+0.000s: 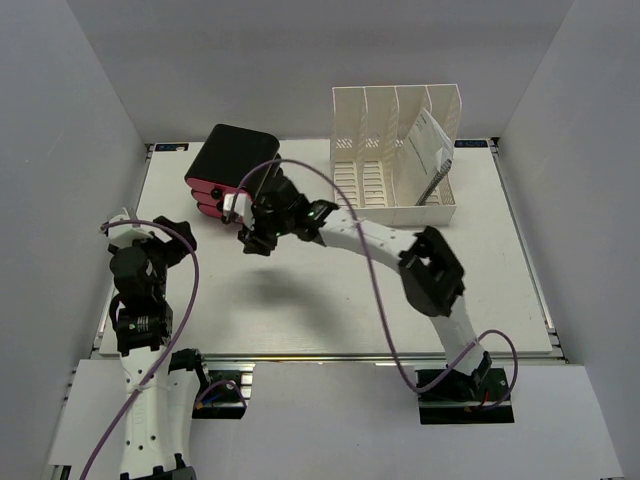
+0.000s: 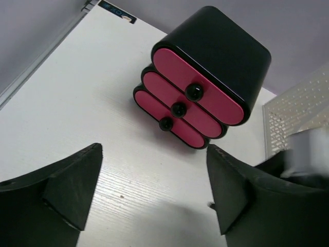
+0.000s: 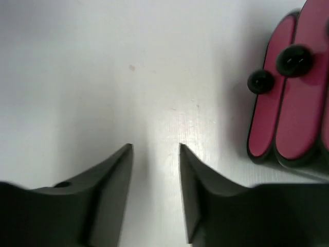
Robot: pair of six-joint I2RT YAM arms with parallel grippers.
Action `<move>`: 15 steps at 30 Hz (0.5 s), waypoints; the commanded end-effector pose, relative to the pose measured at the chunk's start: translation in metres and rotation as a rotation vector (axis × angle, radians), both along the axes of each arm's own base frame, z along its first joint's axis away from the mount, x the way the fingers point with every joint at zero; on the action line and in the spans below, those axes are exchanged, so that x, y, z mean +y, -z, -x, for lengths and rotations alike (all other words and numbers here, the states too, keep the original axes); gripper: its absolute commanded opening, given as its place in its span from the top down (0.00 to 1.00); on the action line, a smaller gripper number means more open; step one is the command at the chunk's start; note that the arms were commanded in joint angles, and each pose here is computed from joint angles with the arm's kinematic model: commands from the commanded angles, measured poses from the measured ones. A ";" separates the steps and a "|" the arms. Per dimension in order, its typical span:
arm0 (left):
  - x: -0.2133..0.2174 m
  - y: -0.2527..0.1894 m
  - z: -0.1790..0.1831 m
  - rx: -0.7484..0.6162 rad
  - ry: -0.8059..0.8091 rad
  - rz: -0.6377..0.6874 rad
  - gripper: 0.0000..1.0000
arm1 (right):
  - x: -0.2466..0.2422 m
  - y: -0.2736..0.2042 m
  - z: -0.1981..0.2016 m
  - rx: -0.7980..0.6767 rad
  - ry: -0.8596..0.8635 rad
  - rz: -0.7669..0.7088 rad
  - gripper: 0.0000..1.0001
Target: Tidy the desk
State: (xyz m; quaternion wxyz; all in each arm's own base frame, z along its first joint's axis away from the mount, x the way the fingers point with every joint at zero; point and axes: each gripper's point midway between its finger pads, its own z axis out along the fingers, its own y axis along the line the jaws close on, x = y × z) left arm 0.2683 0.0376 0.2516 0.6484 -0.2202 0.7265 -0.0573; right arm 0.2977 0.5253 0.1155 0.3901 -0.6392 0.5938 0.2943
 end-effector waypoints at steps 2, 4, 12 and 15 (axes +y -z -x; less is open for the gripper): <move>-0.026 -0.015 -0.006 -0.054 0.159 -0.010 0.04 | -0.055 -0.089 0.050 0.263 -0.049 -0.052 0.48; -0.038 -0.012 -0.008 -0.063 0.234 -0.013 0.02 | -0.083 -0.108 0.037 0.282 0.066 -0.039 0.42; -0.111 0.005 -0.017 -0.049 0.695 0.070 0.02 | -0.211 -0.129 0.009 0.146 0.399 0.062 0.37; -0.125 0.010 -0.017 -0.035 0.760 0.134 0.02 | -0.255 -0.159 0.017 -0.021 0.511 -0.014 0.31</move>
